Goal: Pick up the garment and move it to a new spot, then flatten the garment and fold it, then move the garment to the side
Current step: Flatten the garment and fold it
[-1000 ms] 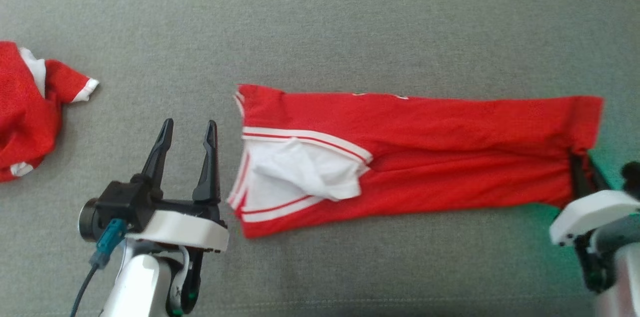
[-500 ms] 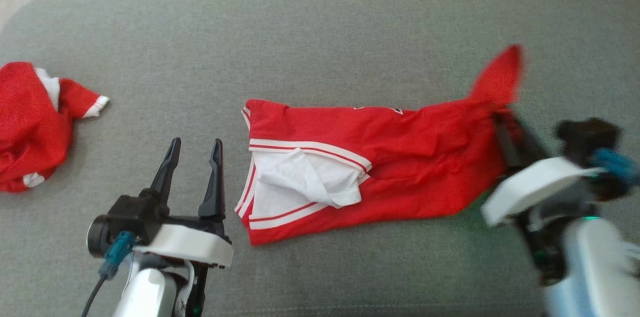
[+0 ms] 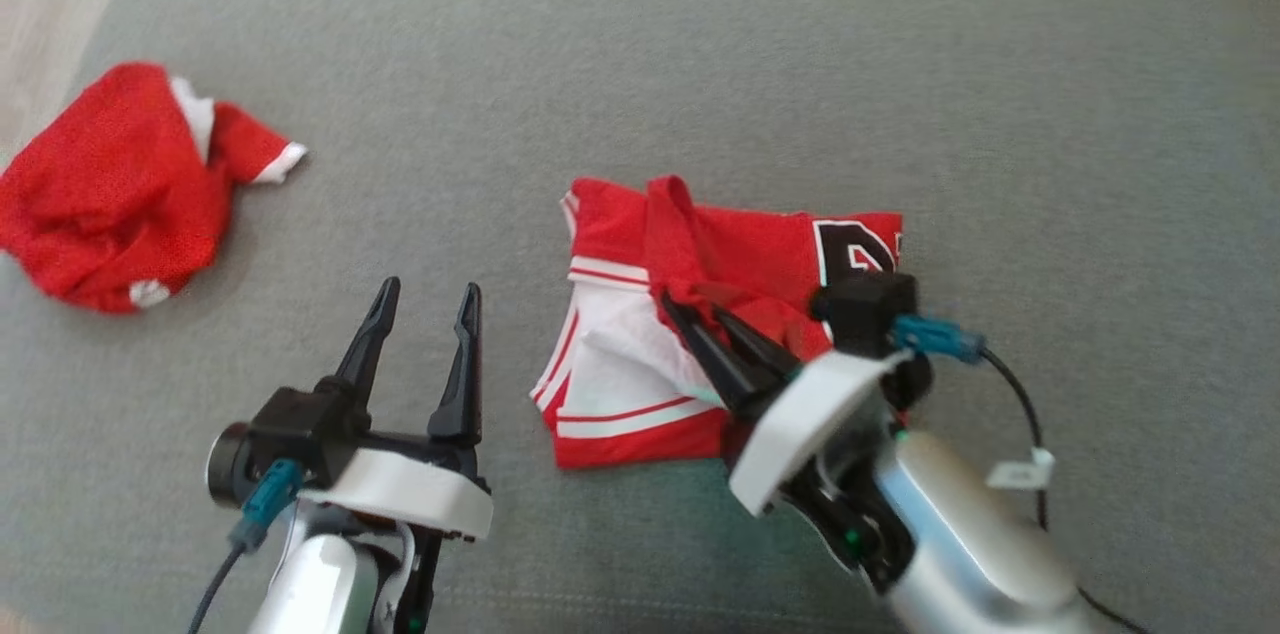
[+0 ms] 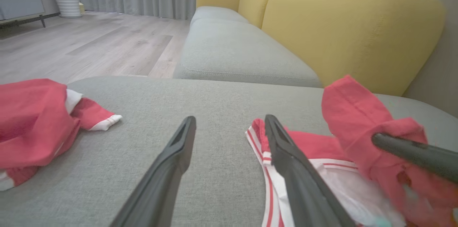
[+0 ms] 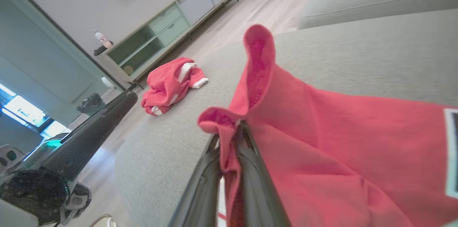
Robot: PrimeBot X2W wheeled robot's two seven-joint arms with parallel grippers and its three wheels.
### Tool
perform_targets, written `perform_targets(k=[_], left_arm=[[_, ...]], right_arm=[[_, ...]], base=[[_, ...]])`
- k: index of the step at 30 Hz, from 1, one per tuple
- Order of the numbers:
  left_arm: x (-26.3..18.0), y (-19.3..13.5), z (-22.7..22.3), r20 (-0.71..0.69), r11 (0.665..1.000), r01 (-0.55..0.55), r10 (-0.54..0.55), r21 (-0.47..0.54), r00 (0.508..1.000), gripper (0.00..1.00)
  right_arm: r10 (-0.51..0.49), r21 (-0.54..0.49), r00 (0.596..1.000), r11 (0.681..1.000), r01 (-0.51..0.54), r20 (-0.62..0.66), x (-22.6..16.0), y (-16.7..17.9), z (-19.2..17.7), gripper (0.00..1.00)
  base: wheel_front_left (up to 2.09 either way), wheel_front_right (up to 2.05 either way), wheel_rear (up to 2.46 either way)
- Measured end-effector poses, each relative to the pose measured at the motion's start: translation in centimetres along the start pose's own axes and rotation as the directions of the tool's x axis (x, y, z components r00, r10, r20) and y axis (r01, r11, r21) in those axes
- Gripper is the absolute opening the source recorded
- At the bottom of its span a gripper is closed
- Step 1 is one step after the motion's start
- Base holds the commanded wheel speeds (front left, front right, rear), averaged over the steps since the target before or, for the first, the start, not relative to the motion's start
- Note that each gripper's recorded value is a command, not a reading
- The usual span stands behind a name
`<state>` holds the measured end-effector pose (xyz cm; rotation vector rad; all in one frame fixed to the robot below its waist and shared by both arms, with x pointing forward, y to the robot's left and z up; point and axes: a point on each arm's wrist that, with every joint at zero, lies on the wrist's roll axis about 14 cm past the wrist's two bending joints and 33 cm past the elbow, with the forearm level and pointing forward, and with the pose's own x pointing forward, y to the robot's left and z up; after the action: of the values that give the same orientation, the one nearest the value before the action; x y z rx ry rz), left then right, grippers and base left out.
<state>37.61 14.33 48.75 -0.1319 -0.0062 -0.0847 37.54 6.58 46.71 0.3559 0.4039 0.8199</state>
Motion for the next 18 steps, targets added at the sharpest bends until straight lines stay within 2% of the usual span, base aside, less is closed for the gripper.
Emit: perform_targets(k=[7, 8, 9, 10, 13, 18], left_arm=[[0.5, 1.5, -0.4, -0.014, 0.999, -0.045, 0.045, 0.007, 0.999, 1.00], [0.5, 1.6, -0.5, -0.016, 0.999, -0.049, 0.049, 0.008, 0.999, 1.00], [0.5, 1.7, -0.6, -0.020, 0.999, -0.053, 0.053, 0.008, 0.998, 1.00], [0.6, 1.8, -0.8, -0.025, 0.998, -0.056, 0.056, 0.007, 0.998, 1.00], [0.8, 1.7, -1.1, -0.032, 0.998, -0.056, 0.056, 0.004, 0.998, 1.00], [1.2, 1.1, -1.2, -0.033, 0.999, -0.034, 0.034, 0.006, 0.999, 1.00]], right_arm=[[0.078, 0.013, 0.993, 0.997, -0.077, -0.086, 3.4, 0.5, -2.6, 0.00], [0.078, 0.022, 0.993, 0.997, -0.077, -0.092, 3.6, 0.4, -2.9, 0.05], [0.078, 0.027, 0.992, 0.997, -0.075, -0.099, 3.8, 0.2, -3.2, 0.44], [0.078, 0.026, 0.992, 0.997, -0.076, -0.104, 4.0, 0.0, -3.5, 1.00], [0.102, 0.011, 0.992, 0.995, -0.102, -0.072, 4.3, 0.5, -3.1, 1.00], [0.140, -0.033, 0.989, 0.990, -0.139, 0.042, 4.5, 1.4, -0.1, 1.00]], base=[[0.00, 0.00, 0.00], [0.00, 0.00, 0.00], [0.00, 0.00, 0.00], [0.00, 0.00, 0.00], [0.00, 0.00, 0.00], [0.00, 0.00, 0.00]])
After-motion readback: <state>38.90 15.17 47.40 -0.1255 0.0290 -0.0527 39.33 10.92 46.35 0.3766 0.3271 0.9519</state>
